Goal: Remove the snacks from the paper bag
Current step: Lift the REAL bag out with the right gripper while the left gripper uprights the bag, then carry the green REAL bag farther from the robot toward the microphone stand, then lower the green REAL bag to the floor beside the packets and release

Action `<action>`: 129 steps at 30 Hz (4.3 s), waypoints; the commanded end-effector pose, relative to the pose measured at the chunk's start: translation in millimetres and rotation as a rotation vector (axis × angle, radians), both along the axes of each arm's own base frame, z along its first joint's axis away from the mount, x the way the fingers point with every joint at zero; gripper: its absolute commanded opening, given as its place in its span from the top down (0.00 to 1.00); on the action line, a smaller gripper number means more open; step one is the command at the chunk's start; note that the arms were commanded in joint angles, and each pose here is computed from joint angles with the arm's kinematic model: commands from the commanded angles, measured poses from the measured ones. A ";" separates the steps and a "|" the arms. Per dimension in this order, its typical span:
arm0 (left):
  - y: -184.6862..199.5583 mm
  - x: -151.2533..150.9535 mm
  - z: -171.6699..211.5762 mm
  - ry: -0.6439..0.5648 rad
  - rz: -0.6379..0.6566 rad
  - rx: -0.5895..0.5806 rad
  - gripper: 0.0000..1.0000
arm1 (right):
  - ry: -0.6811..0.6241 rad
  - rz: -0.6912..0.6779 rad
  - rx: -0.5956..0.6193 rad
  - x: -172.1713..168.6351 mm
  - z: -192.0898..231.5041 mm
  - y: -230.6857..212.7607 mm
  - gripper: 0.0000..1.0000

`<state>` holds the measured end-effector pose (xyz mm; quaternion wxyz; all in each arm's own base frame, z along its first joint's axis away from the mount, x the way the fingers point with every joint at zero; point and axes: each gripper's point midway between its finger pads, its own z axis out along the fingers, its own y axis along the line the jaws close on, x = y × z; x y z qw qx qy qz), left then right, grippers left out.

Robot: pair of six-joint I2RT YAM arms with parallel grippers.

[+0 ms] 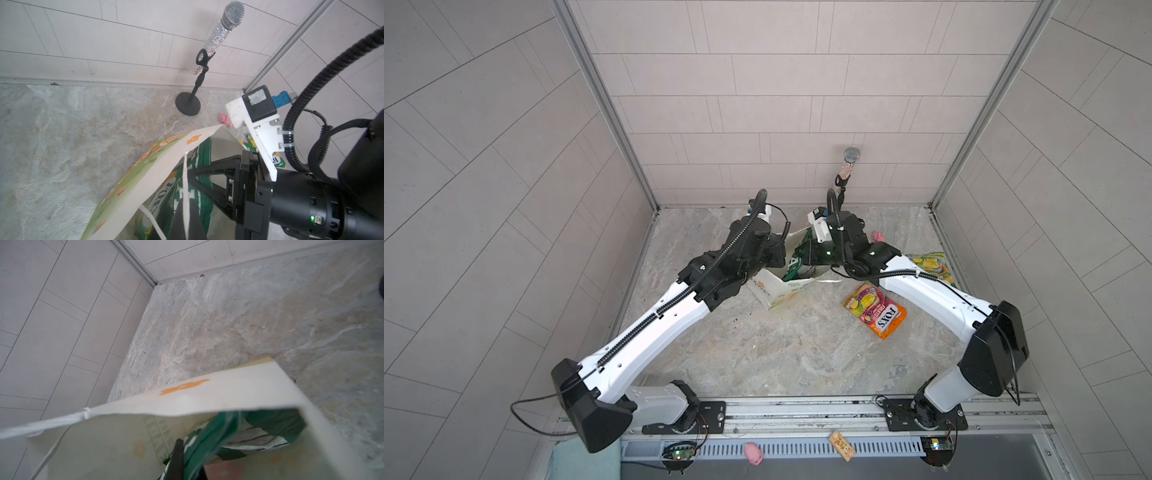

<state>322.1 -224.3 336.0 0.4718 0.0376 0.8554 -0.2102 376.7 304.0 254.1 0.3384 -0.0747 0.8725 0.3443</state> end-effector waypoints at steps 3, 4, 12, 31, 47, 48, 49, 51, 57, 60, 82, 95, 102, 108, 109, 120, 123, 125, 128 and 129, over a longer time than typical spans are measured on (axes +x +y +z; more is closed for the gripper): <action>30.4 -4.0 23.3 -0.045 0.025 0.043 1.00 | -0.034 0.100 0.058 7.5 31.1 29.9 1.00; 34.2 -3.8 24.0 -0.045 0.033 0.047 1.00 | -0.039 0.112 0.067 8.6 36.5 34.7 1.00; 74.7 -2.4 32.6 -0.069 0.130 0.097 1.00 | -0.096 0.158 0.089 16.3 76.5 52.5 1.00; 84.1 -5.8 27.5 -0.065 0.137 0.078 1.00 | -0.297 0.228 0.203 -9.2 197.9 37.0 1.00; 87.5 -5.9 14.6 -0.055 0.138 0.116 1.00 | -0.609 -0.019 0.390 -11.5 332.8 -55.1 1.00; 88.0 -5.8 14.4 -0.055 0.140 0.118 1.00 | -0.613 -0.045 0.399 -9.2 337.9 -62.3 1.00; 88.7 -5.6 14.8 -0.057 0.144 0.118 1.00 | -0.617 -0.073 0.405 -6.8 341.7 -69.9 1.00; 89.0 -5.8 16.1 -0.062 0.147 0.112 1.00 | -0.618 -0.139 0.398 -0.5 343.3 -88.2 1.00; 89.6 -7.5 20.7 -0.073 0.148 0.099 1.00 | -0.537 -0.345 0.275 25.3 296.8 -151.6 1.00; 91.9 -9.0 23.7 -0.081 0.155 0.095 1.00 | -0.476 -0.394 0.234 34.6 263.5 -172.8 1.00; 109.0 -17.6 27.8 -0.108 0.207 0.103 1.00 | -0.135 -0.092 0.204 54.6 85.0 -99.9 1.00; 105.3 -14.5 22.0 -0.096 0.199 0.093 1.00 | 0.080 -0.041 0.118 98.5 -47.7 -96.3 1.00; 106.4 -10.6 18.7 -0.089 0.197 0.080 1.00 | 0.172 -0.074 -0.118 101.4 -100.7 -134.4 1.00; 106.2 -9.7 20.8 -0.094 0.190 0.070 1.00 | 0.236 -0.073 -0.225 102.7 -122.8 -146.4 1.00; 106.2 -9.5 20.5 -0.093 0.189 0.072 1.00 | 0.238 -0.063 -0.222 103.5 -123.4 -144.1 1.00; 105.8 -8.3 21.2 -0.092 0.185 0.061 1.00 | 0.066 0.225 -0.103 84.5 -56.8 -41.9 1.00; 106.4 -8.2 21.0 -0.091 0.188 0.060 1.00 | -0.020 0.249 -0.040 81.5 -20.7 -19.8 1.00; 106.6 -8.7 21.9 -0.093 0.188 0.057 1.00 | -0.055 0.256 0.004 82.3 0.4 -10.0 1.00; 107.0 -9.9 22.9 -0.095 0.188 0.053 1.00 | -0.087 0.260 0.049 86.8 18.5 -1.4 1.00; 107.0 -10.0 22.7 -0.095 0.188 0.054 1.00 | -0.088 0.268 0.064 87.4 22.0 1.7 1.00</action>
